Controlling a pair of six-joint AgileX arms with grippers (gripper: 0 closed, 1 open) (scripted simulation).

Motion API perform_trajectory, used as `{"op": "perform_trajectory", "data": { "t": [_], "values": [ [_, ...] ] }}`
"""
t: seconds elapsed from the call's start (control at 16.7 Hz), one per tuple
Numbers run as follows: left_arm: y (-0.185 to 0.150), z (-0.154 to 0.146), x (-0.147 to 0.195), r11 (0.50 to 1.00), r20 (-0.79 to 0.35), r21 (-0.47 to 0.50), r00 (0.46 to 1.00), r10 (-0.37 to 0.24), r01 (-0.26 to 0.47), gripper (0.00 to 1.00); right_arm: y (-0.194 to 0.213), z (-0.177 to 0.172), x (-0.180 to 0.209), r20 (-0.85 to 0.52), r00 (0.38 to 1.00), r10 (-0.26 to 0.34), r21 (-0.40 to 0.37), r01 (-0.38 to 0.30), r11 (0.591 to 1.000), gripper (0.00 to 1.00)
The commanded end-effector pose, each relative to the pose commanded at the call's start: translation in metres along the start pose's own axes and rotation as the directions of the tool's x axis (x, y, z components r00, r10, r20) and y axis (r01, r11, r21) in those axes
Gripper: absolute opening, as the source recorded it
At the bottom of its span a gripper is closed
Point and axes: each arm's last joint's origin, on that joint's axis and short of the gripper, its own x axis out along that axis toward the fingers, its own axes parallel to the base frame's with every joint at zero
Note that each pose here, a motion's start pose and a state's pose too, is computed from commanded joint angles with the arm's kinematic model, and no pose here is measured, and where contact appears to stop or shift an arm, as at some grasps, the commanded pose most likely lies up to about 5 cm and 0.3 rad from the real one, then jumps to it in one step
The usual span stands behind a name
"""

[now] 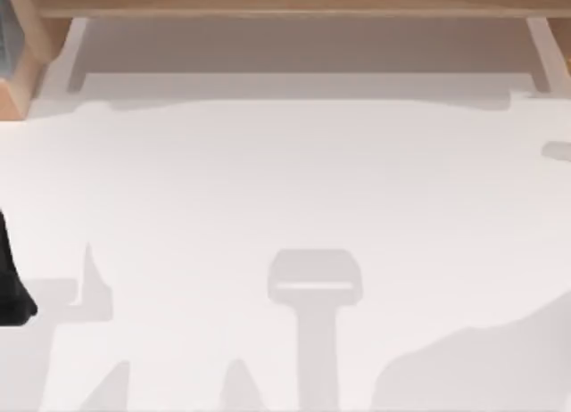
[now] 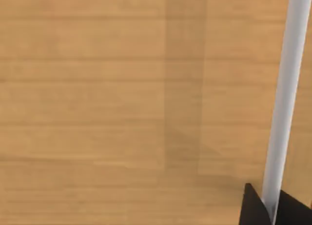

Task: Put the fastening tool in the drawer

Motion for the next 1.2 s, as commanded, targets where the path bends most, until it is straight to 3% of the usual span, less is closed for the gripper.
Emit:
{"op": "perform_trajectory", "data": {
  "t": [0.42,0.9,1.2],
  "values": [
    [0.000,0.000,0.000,1.000,0.000,0.000,1.000,0.000,0.000,1.00,0.001,-0.002,-0.004,-0.005,1.000,0.004,0.005,-0.004,1.000,0.00],
    [0.000,0.000,0.000,1.000,0.000,0.000,1.000,0.000,0.000,1.00,0.002,-0.001,-0.061,-0.004,1.000,0.006,0.005,-0.006,1.000,0.00],
    [0.000,0.000,0.000,1.000,0.000,0.000,1.000,0.000,0.000,1.00,0.002,-0.001,-0.063,-0.004,1.000,0.006,0.006,-0.006,1.000,0.00]
  ]
}}
